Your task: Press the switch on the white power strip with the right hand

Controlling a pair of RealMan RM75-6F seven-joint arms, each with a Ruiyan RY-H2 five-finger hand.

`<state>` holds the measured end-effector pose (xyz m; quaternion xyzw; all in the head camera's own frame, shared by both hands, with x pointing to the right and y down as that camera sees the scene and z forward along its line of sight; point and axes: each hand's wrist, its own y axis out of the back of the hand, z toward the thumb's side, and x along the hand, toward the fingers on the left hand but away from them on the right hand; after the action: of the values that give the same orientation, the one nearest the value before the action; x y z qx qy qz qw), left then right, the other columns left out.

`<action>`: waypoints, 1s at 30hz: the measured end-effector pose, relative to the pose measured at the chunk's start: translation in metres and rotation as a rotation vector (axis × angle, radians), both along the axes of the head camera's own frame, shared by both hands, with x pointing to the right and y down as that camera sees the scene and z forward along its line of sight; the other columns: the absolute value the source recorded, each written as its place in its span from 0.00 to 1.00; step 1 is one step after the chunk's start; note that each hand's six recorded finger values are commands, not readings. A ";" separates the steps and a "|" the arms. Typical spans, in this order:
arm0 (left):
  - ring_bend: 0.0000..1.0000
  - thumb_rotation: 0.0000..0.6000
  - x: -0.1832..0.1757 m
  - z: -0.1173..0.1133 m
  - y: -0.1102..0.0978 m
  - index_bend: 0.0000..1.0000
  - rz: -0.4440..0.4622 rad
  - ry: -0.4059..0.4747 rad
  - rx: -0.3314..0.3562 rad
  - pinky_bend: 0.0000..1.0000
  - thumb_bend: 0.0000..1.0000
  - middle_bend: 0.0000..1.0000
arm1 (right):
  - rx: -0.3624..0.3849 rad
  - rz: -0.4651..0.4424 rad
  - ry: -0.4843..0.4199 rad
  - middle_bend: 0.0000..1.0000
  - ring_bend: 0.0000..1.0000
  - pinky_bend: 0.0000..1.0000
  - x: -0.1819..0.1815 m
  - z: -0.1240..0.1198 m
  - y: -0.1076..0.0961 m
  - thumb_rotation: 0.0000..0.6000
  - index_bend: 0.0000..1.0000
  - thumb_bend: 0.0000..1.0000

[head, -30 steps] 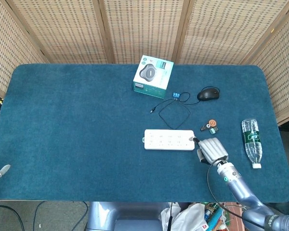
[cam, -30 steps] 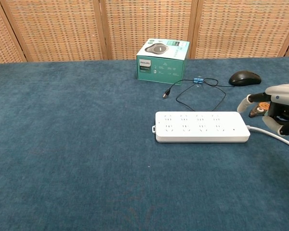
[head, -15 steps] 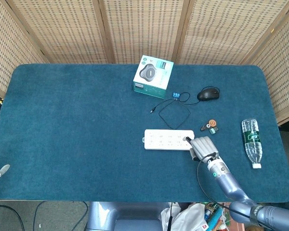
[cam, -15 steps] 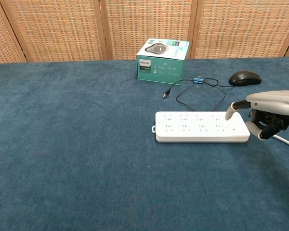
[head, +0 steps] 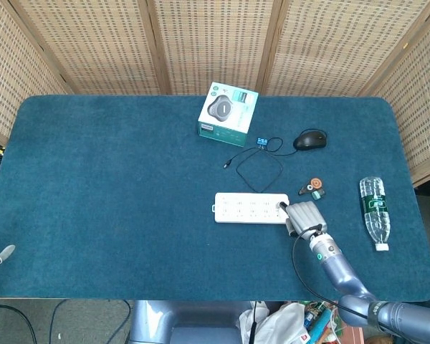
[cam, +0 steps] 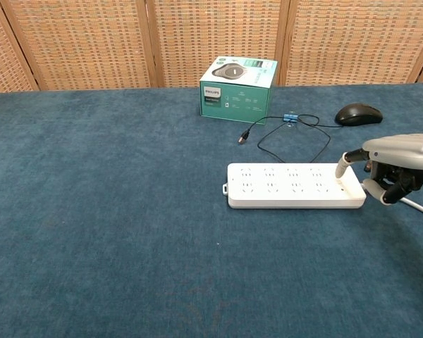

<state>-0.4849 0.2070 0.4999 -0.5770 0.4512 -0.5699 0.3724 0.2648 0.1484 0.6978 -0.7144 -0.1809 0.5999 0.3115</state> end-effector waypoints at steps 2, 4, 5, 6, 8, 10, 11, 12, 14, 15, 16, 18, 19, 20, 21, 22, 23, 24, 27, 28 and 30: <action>0.00 1.00 0.001 0.000 0.000 0.00 0.002 -0.001 0.000 0.00 0.00 0.00 | -0.001 0.000 0.003 0.88 0.91 1.00 0.001 0.000 0.000 1.00 0.23 0.68; 0.00 1.00 0.002 0.000 0.000 0.00 0.003 -0.001 0.000 0.00 0.00 0.00 | -0.003 -0.001 0.006 0.87 0.91 1.00 0.001 0.001 0.000 1.00 0.23 0.68; 0.00 1.00 0.003 0.000 0.000 0.00 0.003 -0.001 0.000 0.00 0.00 0.00 | -0.003 -0.002 0.007 0.87 0.91 1.00 0.001 0.001 0.000 1.00 0.23 0.68; 0.00 1.00 0.003 0.000 0.000 0.00 0.004 -0.002 0.000 0.00 0.00 0.00 | -0.003 -0.003 0.007 0.87 0.91 1.00 0.000 0.001 0.000 1.00 0.23 0.68; 0.00 1.00 0.004 0.000 0.000 0.00 0.003 -0.002 0.000 0.00 0.00 0.00 | -0.003 -0.006 0.005 0.88 0.91 1.00 -0.001 0.001 0.001 1.00 0.23 0.68; 0.00 1.00 0.004 0.000 -0.001 0.00 0.002 -0.003 -0.002 0.00 0.00 0.00 | -0.002 -0.008 0.002 0.87 0.91 1.00 -0.003 0.001 0.001 1.00 0.23 0.68; 0.00 1.00 0.003 0.001 -0.001 0.00 0.002 -0.004 -0.003 0.00 0.00 0.00 | -0.001 -0.010 0.001 0.87 0.91 1.00 -0.004 0.001 0.000 1.00 0.23 0.68; 0.00 1.00 0.003 0.001 0.000 0.00 0.002 -0.005 -0.003 0.00 0.00 0.00 | 0.000 -0.012 0.001 0.87 0.91 1.00 -0.004 0.001 0.000 1.00 0.23 0.68; 0.00 1.00 0.003 0.001 0.000 0.00 0.002 -0.006 -0.003 0.00 0.00 0.00 | 0.002 -0.016 0.003 0.87 0.91 1.00 -0.005 0.001 0.000 1.00 0.23 0.68; 0.00 1.00 0.002 0.001 0.000 0.00 0.002 -0.007 -0.003 0.00 0.00 0.00 | 0.003 -0.017 0.005 0.87 0.91 1.00 -0.006 0.001 0.000 1.00 0.23 0.68; 0.00 1.00 0.002 0.001 0.000 0.00 0.002 -0.007 -0.003 0.00 0.00 0.00 | 0.002 -0.020 0.008 0.87 0.91 1.00 -0.006 0.002 0.000 1.00 0.23 0.68; 0.00 1.00 0.001 0.002 0.000 0.00 0.001 -0.007 -0.004 0.00 0.00 0.00 | 0.001 -0.022 0.015 0.87 0.91 1.00 -0.006 0.002 0.000 1.00 0.24 0.68; 0.00 1.00 0.000 0.002 0.000 0.00 0.001 -0.008 -0.004 0.00 0.00 0.00 | 0.000 -0.022 0.019 0.87 0.91 1.00 -0.005 0.003 0.001 1.00 0.24 0.68; 0.00 1.00 0.000 0.002 0.000 0.00 0.000 -0.007 -0.004 0.00 0.00 0.00 | -0.001 -0.022 0.021 0.87 0.91 1.00 -0.005 0.003 0.001 1.00 0.24 0.68; 0.00 1.00 -0.001 0.002 0.000 0.00 0.000 -0.007 -0.004 0.00 0.00 0.00 | -0.002 -0.022 0.024 0.87 0.91 1.00 -0.005 0.004 0.001 1.00 0.24 0.68; 0.00 1.00 -0.001 0.002 0.000 0.00 0.000 -0.007 -0.003 0.00 0.00 0.00 | -0.004 -0.023 0.027 0.87 0.91 1.00 -0.004 0.005 0.001 1.00 0.25 0.68; 0.00 1.00 -0.001 0.002 0.000 0.00 0.000 -0.007 -0.003 0.00 0.00 0.00 | -0.006 -0.023 0.030 0.87 0.91 1.00 -0.004 0.005 0.002 1.00 0.25 0.68; 0.00 1.00 -0.002 0.002 0.000 0.00 0.000 -0.007 -0.003 0.00 0.00 0.00 | -0.008 -0.024 0.033 0.87 0.91 1.00 -0.004 0.006 0.002 1.00 0.25 0.68; 0.00 1.00 -0.002 0.002 0.001 0.00 0.000 -0.007 -0.004 0.00 0.00 0.00 | -0.016 -0.025 0.041 0.88 0.91 1.00 -0.002 0.008 0.004 1.00 0.25 0.68; 0.00 1.00 -0.002 0.002 0.001 0.00 0.000 -0.007 -0.004 0.00 0.00 0.00 | -0.020 -0.026 0.045 0.88 0.91 1.00 -0.002 0.008 0.004 1.00 0.25 0.68; 0.00 1.00 -0.002 0.002 0.001 0.00 0.002 -0.006 -0.004 0.00 0.00 0.00 | -0.025 -0.027 0.049 0.88 0.91 1.00 -0.001 0.009 0.005 1.00 0.25 0.68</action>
<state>-0.4867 0.2078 0.5023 -0.5764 0.4482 -0.5723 0.3732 0.2636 0.1535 0.7072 -0.7059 -0.1559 0.6151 0.3148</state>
